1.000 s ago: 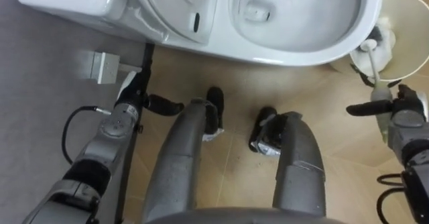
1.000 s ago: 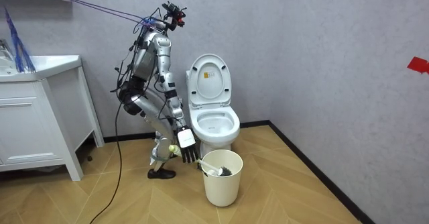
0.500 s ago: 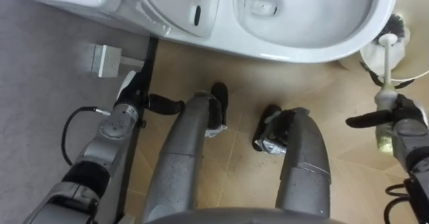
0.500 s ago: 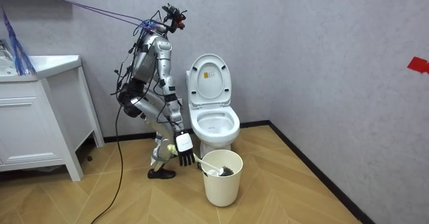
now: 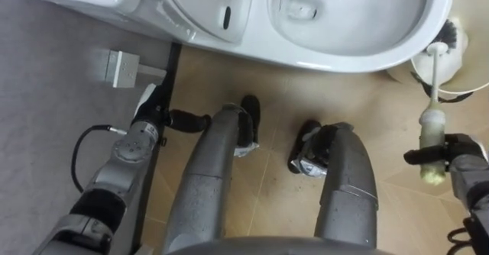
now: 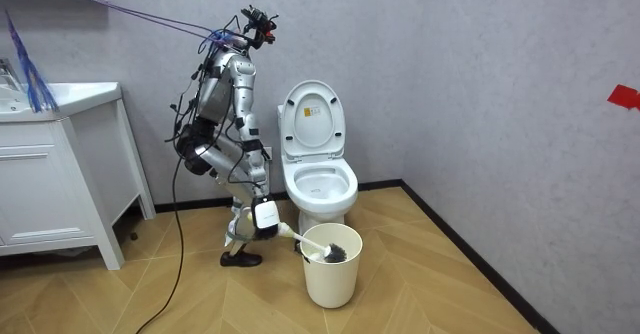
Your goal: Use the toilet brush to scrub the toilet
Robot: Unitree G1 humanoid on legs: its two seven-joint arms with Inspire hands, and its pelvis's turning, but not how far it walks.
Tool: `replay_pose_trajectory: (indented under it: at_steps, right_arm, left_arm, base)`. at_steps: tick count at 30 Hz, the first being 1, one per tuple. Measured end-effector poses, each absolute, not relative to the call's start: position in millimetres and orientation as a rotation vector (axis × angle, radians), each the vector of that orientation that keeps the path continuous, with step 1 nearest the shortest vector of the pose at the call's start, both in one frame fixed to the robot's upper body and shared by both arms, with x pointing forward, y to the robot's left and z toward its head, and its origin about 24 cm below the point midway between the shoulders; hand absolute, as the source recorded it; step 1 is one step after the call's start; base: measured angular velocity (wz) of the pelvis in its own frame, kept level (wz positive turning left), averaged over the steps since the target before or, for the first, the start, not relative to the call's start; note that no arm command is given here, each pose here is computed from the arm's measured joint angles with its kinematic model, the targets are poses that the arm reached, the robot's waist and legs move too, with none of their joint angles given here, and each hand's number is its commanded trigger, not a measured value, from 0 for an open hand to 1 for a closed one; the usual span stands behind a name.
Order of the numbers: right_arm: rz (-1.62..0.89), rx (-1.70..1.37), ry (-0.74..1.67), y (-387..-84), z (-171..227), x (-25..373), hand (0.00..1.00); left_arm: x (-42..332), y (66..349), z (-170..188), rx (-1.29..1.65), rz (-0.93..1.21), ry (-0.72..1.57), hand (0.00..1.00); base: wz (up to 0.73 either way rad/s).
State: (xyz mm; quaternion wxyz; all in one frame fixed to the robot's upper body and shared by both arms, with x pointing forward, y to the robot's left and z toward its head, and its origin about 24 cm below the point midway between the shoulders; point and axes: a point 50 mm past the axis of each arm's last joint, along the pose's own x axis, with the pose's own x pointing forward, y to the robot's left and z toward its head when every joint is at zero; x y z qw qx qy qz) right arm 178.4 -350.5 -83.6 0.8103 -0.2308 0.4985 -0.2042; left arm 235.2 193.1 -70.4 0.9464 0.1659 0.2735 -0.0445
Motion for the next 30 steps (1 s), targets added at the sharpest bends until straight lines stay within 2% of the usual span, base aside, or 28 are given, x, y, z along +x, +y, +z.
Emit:
replay_pose_trajectory:
  at_steps: [14, 21, 30]
  right_arm:
    - [-0.481, -0.494, 1.054, -346, -86, 179, 1.0]
    - [-0.482, -0.419, 1.096, -344, -95, 163, 1.0]
    - [-0.5, -0.282, 1.145, -324, -113, 149, 1.0]
  left_arm:
    - [220, 195, -78, 0.317, -0.094, 0.601, 0.0]
    - [209, 194, -84, 0.31, -0.099, 0.635, 0.0]
    - [199, 198, -91, 0.31, -0.091, 0.674, 0.0]
  base:
    - [-0.01]
    - [-0.09]
    - [-0.01]
